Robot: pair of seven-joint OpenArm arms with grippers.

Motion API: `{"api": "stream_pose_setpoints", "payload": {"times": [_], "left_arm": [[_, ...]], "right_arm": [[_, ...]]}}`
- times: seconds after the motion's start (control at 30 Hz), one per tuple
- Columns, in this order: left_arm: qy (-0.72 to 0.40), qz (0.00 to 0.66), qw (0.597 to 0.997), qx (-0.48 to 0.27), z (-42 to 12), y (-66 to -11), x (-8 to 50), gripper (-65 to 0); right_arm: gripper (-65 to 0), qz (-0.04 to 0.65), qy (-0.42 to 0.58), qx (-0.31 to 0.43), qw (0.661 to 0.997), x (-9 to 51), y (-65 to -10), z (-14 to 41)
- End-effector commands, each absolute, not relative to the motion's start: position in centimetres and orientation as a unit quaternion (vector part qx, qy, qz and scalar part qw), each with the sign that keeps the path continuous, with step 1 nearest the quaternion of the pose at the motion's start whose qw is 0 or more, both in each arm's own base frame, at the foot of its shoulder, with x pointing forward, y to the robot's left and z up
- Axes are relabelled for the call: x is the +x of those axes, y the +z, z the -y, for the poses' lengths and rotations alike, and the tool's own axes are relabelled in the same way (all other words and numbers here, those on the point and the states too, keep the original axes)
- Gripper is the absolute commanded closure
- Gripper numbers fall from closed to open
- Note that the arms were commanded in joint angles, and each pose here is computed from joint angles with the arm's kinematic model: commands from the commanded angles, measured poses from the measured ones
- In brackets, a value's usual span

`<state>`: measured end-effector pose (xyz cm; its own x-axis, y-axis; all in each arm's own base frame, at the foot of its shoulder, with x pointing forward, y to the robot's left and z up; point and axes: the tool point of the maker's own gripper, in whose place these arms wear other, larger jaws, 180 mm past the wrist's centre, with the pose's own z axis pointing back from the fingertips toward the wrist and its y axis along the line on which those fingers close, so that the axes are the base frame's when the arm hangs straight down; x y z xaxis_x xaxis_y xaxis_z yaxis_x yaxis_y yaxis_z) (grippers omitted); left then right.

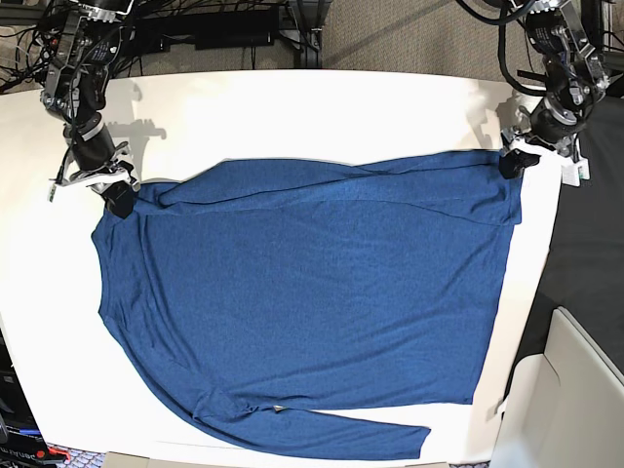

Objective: Fold the T-shirt properly
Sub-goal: 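Adjust the right gripper's grip on its shoulder corner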

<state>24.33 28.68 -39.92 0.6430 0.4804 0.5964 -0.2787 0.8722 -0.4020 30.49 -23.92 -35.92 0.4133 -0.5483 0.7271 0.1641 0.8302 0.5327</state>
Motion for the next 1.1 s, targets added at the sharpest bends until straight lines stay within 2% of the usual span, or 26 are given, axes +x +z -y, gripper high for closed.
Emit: {"api": "stream_pose_setpoints", "payload": {"times": [0.0,0.37,0.43,0.57,0.7,0.77,1.07], "left_arm": [[0.209,0.380,0.890,-0.141,-29.0,-39.2,25.1,-30.1],[0.225,0.388,0.880,-0.156,-29.2,-39.3,27.3,-29.8],[0.224,0.389,0.880,-0.157,-29.1,-39.2,27.4,-27.5],[0.223,0.390,0.879,-0.158,-29.1,-39.2,27.4,-16.3],[0.226,0.388,0.879,-0.162,-28.7,-39.4,27.3,-0.2],[0.227,0.386,0.879,-0.162,-28.7,-39.5,27.2,-0.4],[0.225,0.388,0.879,-0.161,-28.7,-39.4,27.2,0.0]], "right_arm": [[-0.4,0.516,-0.210,0.197,0.807,31.1,-34.6,24.1],[-0.7,0.505,-0.215,0.198,0.812,30.2,-35.5,23.8],[-1.6,0.503,-0.216,0.199,0.813,30.1,-35.5,23.7],[-11.0,0.500,-0.217,0.198,0.814,29.9,-35.8,23.7],[-21.4,0.493,-0.209,0.209,0.818,29.8,-36.1,22.4],[-24.4,0.490,-0.210,0.215,0.818,29.8,-36.3,21.8],[-24.5,0.472,-0.236,0.235,0.816,31.1,-38.2,20.8]]}}
